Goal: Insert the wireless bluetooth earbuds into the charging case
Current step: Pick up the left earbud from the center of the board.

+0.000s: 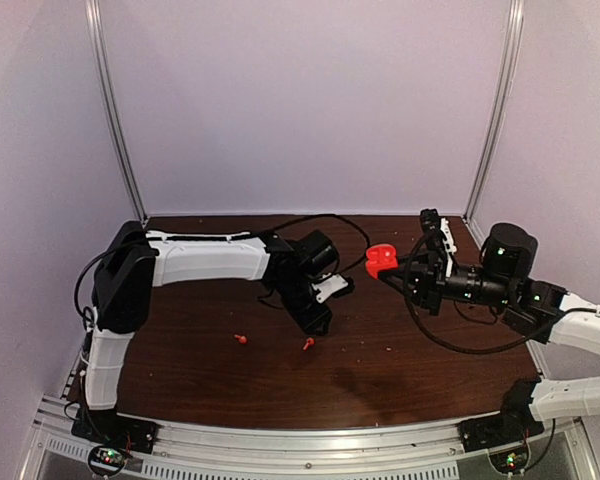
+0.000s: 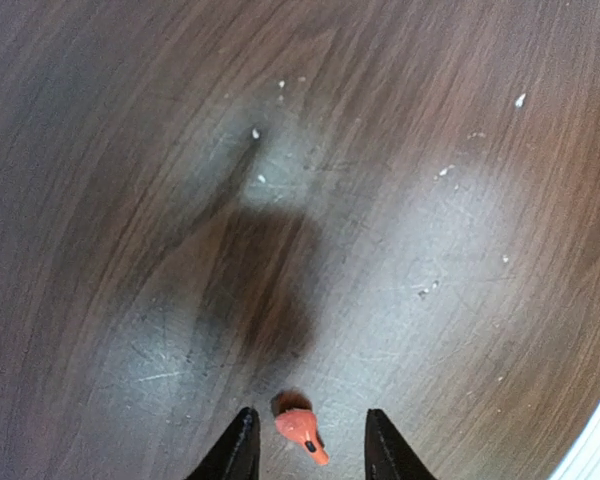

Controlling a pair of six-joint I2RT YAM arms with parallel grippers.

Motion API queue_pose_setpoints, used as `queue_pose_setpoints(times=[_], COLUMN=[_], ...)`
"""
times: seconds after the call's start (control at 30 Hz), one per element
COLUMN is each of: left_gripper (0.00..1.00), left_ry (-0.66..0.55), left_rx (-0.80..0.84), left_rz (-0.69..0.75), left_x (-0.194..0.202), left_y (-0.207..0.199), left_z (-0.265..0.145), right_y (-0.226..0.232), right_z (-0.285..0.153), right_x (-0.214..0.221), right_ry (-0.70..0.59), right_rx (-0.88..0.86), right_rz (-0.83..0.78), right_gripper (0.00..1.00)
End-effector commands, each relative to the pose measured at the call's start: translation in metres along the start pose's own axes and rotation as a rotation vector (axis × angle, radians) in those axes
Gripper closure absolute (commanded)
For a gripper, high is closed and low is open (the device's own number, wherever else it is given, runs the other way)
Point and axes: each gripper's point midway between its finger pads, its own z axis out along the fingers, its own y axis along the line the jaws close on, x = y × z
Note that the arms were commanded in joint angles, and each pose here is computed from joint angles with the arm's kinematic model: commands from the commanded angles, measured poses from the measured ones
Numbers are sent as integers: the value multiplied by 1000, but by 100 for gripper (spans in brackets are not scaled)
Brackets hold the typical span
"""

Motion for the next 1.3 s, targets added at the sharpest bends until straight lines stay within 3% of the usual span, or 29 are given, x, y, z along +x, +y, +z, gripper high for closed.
queue_pose_setpoints(times=[0.0,1.03,1.27], left_gripper=[63,77,82], left_ry=[56,171,92], left_rx=[-11,-28,-13], left_rz=[4,24,-1], left_x=[8,32,20], left_y=[6,11,11], left_z=[8,37,18], right_y=[-2,-5,-6], right_z=[-5,-4,-3], right_x=[-11,-5,-4], right_ry=[-28,-7,-5], right_rx=[22,32,34], right_rz=[-9,-8,-7], right_gripper=[100,100,100])
